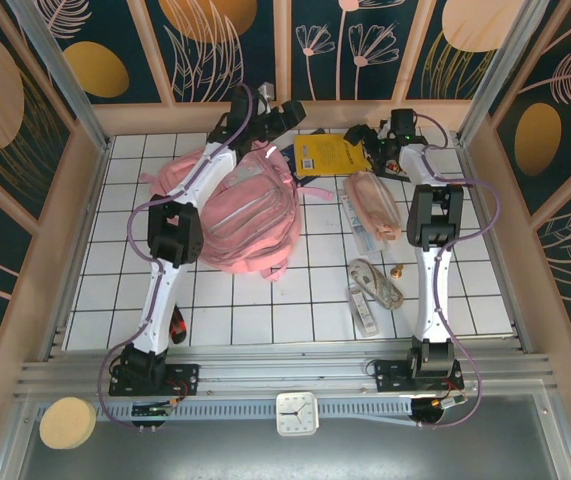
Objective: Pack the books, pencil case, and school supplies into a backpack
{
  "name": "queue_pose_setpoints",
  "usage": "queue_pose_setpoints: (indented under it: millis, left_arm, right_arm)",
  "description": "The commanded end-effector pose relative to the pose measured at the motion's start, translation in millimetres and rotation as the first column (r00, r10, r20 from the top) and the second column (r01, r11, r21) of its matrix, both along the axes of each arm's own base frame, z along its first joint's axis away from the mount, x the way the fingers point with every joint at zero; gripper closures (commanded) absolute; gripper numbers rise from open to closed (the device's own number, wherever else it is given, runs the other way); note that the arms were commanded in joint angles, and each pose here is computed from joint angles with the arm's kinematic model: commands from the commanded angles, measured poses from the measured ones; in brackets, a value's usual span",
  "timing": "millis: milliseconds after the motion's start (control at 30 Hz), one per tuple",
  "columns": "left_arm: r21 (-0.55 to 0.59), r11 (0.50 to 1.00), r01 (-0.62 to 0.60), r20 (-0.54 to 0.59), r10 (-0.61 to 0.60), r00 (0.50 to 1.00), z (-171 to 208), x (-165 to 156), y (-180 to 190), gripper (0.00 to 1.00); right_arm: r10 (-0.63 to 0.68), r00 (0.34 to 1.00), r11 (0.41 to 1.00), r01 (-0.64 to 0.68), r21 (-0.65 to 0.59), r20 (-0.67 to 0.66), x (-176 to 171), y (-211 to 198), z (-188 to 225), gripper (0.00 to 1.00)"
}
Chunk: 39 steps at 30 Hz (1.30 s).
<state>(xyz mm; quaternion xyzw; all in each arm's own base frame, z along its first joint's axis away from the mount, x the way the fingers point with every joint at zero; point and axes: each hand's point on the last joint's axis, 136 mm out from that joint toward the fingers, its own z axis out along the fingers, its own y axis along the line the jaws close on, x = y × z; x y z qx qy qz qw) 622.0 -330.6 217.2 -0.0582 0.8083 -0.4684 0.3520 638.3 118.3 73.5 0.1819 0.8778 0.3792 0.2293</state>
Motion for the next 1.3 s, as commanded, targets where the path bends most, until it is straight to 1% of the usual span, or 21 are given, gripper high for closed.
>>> queue_pose_setpoints:
  millis: [0,100,333,500,633,700,767,867,933,1033,1133,1200,1267]
  left_arm:
    - [-0.020,0.999,-0.042,-0.112,0.039,0.993,-39,8,2,0.21]
    - [0.005,0.998,-0.066,-0.155,0.066,0.986,-64,11,1,0.21]
    - [0.040,0.997,-0.073,-0.223,0.080,0.972,-107,9,-6,0.22]
    - [0.044,0.997,-0.071,-0.264,0.080,0.961,-129,5,-13,0.23]
    - [0.039,0.997,-0.062,-0.293,0.071,0.953,-145,0,-22,0.25]
    - [0.032,0.998,-0.054,-0.312,0.061,0.948,-154,-4,-28,0.25]
    - [0.031,0.998,-0.052,-0.326,0.059,0.944,-162,-6,-32,0.26]
    - [0.021,0.998,-0.053,-0.346,0.056,0.936,-171,-8,-35,0.26]
    - [0.018,0.999,-0.049,-0.350,0.053,0.935,-174,-8,-36,0.27]
    - [0.020,0.999,-0.043,-0.352,0.048,0.935,-178,-9,-36,0.27]
    - [0.020,0.999,-0.033,-0.353,0.037,0.935,-180,-11,-37,0.28]
    - [0.018,1.000,-0.025,-0.348,0.029,0.937,-178,-11,-38,0.28]
    - [0.019,1.000,-0.020,-0.345,0.026,0.938,-177,-11,-37,0.28]
  right_arm:
    - [0.026,1.000,0.999,-0.026,-0.019,0.009,2,-5,-4,0.01]
    - [0.017,1.000,0.998,-0.017,-0.055,-0.009,0,-12,-14,0.01]
    - [0.023,1.000,0.988,-0.022,-0.153,0.007,-1,-25,-15,0.01]
    - [0.079,0.997,0.987,-0.077,-0.144,0.011,1,-15,-28,0.01]
    - [0.099,0.995,0.971,-0.093,-0.221,0.014,0,-18,-35,0.01]
    - [0.118,0.993,0.966,-0.110,-0.234,0.019,-1,-17,-39,0.01]
    - [0.149,0.989,0.970,-0.142,-0.199,0.022,-3,-10,-43,0.01]
    - [0.206,0.978,0.975,-0.203,-0.090,0.025,-8,8,-50,0.02]
    - [0.250,0.967,0.968,-0.248,-0.035,0.040,-12,21,-50,0.04]
    - [0.297,0.950,0.954,-0.300,0.011,0.098,-15,37,-37,0.08]
    - [0.305,0.937,0.945,-0.320,0.066,0.167,-17,48,-15,0.17]
    - [0.302,0.929,0.939,-0.328,0.102,0.213,-19,52,2,0.29]
    - [0.298,0.924,0.938,-0.330,0.106,0.241,-21,54,14,0.36]
